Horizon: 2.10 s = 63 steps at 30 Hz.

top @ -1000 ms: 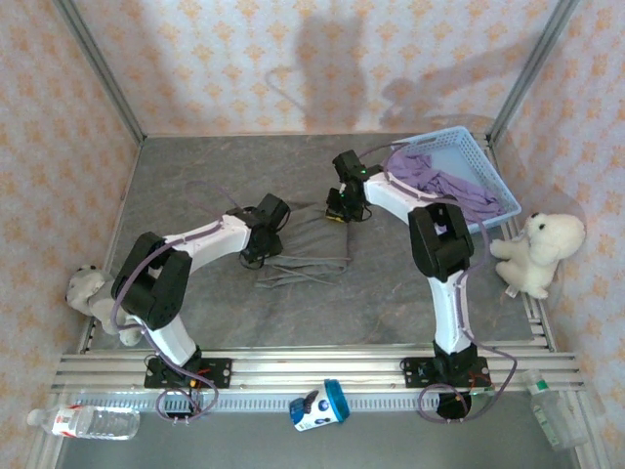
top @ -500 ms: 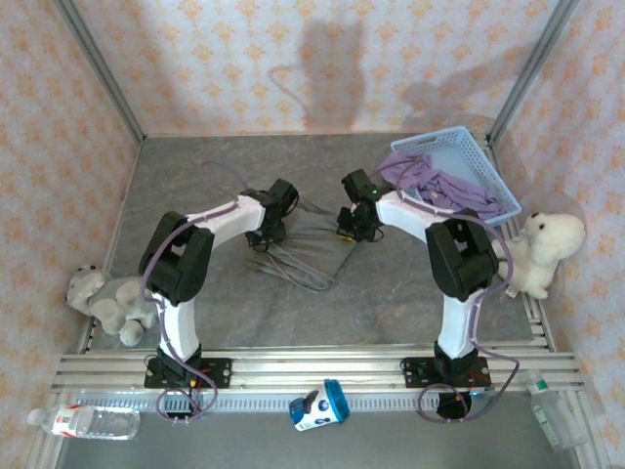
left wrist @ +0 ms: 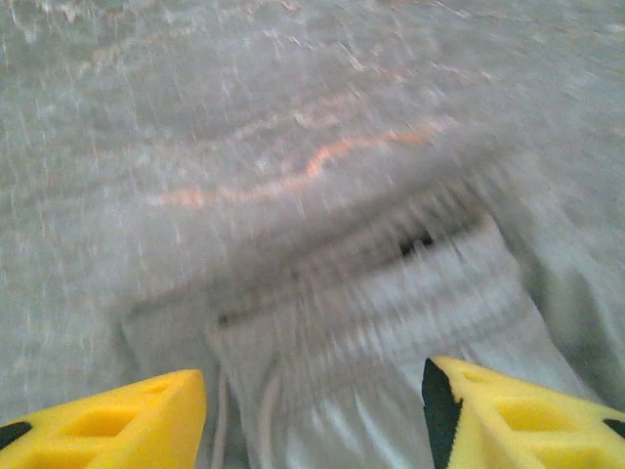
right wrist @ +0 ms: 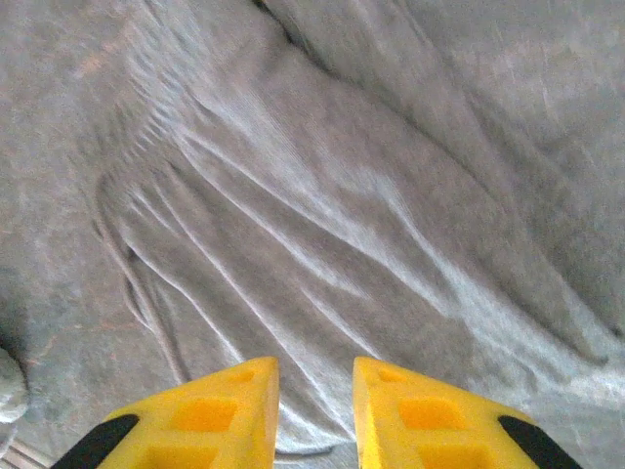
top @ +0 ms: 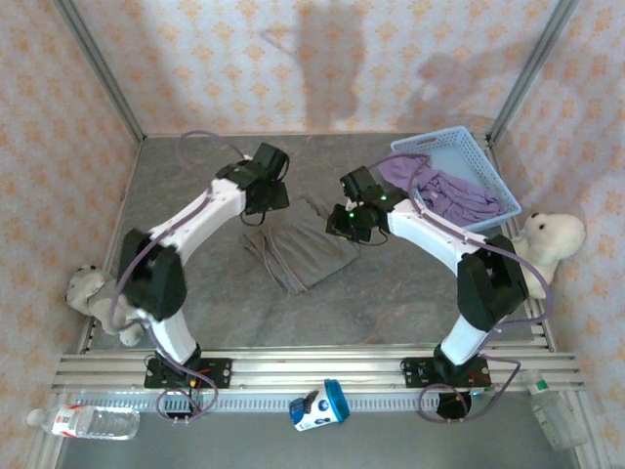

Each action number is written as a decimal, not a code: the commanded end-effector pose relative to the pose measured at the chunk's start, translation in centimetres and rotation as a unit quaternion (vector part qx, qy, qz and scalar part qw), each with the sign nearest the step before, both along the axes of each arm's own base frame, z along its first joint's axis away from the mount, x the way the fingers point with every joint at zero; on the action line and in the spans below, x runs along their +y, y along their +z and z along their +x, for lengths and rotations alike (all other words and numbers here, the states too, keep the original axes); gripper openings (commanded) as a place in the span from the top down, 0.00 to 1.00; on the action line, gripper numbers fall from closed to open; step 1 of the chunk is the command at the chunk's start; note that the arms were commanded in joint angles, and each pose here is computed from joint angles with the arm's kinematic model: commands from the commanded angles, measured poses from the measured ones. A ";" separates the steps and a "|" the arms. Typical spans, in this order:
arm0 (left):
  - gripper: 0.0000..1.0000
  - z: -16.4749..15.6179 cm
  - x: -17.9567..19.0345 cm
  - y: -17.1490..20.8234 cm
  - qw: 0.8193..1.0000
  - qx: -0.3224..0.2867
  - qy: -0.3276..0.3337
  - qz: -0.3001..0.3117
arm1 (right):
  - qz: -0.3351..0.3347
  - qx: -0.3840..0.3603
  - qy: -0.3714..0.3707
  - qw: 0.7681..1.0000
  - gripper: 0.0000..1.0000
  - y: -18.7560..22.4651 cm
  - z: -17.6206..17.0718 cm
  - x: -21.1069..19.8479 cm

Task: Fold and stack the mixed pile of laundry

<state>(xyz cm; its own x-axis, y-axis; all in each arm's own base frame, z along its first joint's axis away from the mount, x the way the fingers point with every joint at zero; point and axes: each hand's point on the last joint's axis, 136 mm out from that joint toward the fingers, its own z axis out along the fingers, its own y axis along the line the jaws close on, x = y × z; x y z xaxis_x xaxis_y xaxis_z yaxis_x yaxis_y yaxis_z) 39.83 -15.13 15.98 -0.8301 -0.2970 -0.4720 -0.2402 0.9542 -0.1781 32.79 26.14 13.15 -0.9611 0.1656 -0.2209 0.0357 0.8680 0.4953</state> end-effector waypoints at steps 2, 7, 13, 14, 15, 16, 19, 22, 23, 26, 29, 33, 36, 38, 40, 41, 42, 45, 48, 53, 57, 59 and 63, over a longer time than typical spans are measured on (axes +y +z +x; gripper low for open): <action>0.44 -4.9 -5.7 -2.2 0.993 0.024 -0.027 -0.113 | -0.006 0.002 0.025 1.000 0.73 -0.6 1.6 0.4; 0.48 -7.0 -9.8 -6.6 0.987 0.050 -0.018 -0.150 | 0.005 0.023 0.018 1.000 0.70 -2.9 2.8 1.4; 0.54 -9.5 -5.6 -14.0 0.991 0.125 0.038 -0.034 | -0.051 0.050 -0.052 0.996 0.70 -7.7 4.9 -1.4; 0.55 -9.9 -4.8 -14.8 0.990 0.135 0.041 -0.021 | -0.062 0.052 -0.064 0.995 0.70 -8.3 5.2 -2.2; 0.55 -10.3 -4.4 -15.4 0.989 0.143 0.042 -0.015 | -0.073 0.055 -0.073 0.993 0.70 -8.9 5.3 -2.8; 0.55 -10.6 -4.0 -15.9 0.987 0.151 0.044 -0.007 | -0.078 0.058 -0.077 0.992 0.70 -9.4 5.4 -3.2; 0.55 -10.9 -2.8 -16.0 0.986 0.158 0.038 0.027 | -0.088 0.063 -0.076 0.991 0.70 -9.9 5.5 -3.6; 0.55 -10.6 -1.3 -14.5 0.984 0.155 0.029 0.079 | -0.079 0.057 -0.065 0.993 0.70 -8.8 5.4 -3.3; 0.53 -10.5 -1.0 -13.7 0.984 0.151 0.026 0.093 | -0.077 0.050 -0.062 0.994 0.70 -8.0 5.4 -3.3; 0.36 -9.7 -1.4 -11.3 0.988 0.128 0.017 0.085 | -0.077 0.021 -0.052 0.995 0.64 -5.0 5.0 -3.9; 0.25 -8.7 -3.5 -9.5 0.994 0.103 0.002 0.042 | -0.092 -0.002 -0.050 0.994 0.53 -2.2 4.2 -5.3; 0.20 -7.3 -5.3 -8.0 0.995 0.077 -0.023 0.050 | -0.118 -0.018 -0.056 0.991 0.43 -0.1 2.9 -7.7; 0.14 -6.5 -6.2 -8.8 0.993 0.085 -0.043 0.070 | -0.125 -0.020 -0.068 0.990 0.39 0.6 2.1 -9.6; 0.14 -6.2 -6.7 -10.3 0.990 0.101 -0.053 0.080 | -0.123 -0.019 -0.079 0.989 0.37 0.9 1.6 -10.7; 0.14 -6.2 -6.9 -12.4 0.986 0.122 -0.057 0.094 | -0.121 -0.018 -0.089 0.989 0.36 1.2 1.2 -11.6; 0.14 -6.2 -6.8 -13.3 0.984 0.133 -0.053 0.102 | -0.120 -0.018 -0.094 0.988 0.36 1.4 1.0 -12.0; 0.14 -6.2 -6.7 -14.0 0.983 0.141 -0.049 0.110 | -0.119 -0.020 -0.097 0.988 0.36 1.7 0.9 -12.3; 0.15 -5.8 -6.4 -15.5 0.977 0.162 -0.029 0.134 | -0.119 -0.030 -0.109 0.986 0.32 2.8 0.6 -13.2; 0.16 -4.8 -6.0 -16.1 0.976 0.169 -0.006 0.139 | -0.132 -0.050 -0.126 0.982 0.16 4.2 0.8 -14.3; 0.15 -2.0 -1.5 -16.9 0.974 0.183 0.085 0.099 | -0.162 -0.080 -0.164 0.970 0.01 6.3 1.9 -16.6; 0.15 1.6 4.3 -16.2 0.970 0.179 0.154 0.059 | -0.171 -0.084 -0.180 0.965 0.01 6.7 2.8 -17.8; 0.15 3.7 7.5 -15.3 0.968 0.173 0.177 0.048 | -0.177 -0.078 -0.192 0.962 0.01 6.7 3.2 -18.5; 0.15 6.8 14.3 -13.9 0.957 0.173 0.233 0.020 | -0.176 -0.090 -0.225 0.954 0.01 7.6 4.5 -19.4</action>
<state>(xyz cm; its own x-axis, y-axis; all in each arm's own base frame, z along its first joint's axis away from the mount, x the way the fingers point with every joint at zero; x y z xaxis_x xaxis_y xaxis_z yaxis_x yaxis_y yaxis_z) 47.22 -5.99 3.02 -0.7384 -0.6180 -0.2698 -0.6287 0.7756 -0.0560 36.33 8.17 19.88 -0.7901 0.4068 -0.4585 0.3309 0.9127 0.2396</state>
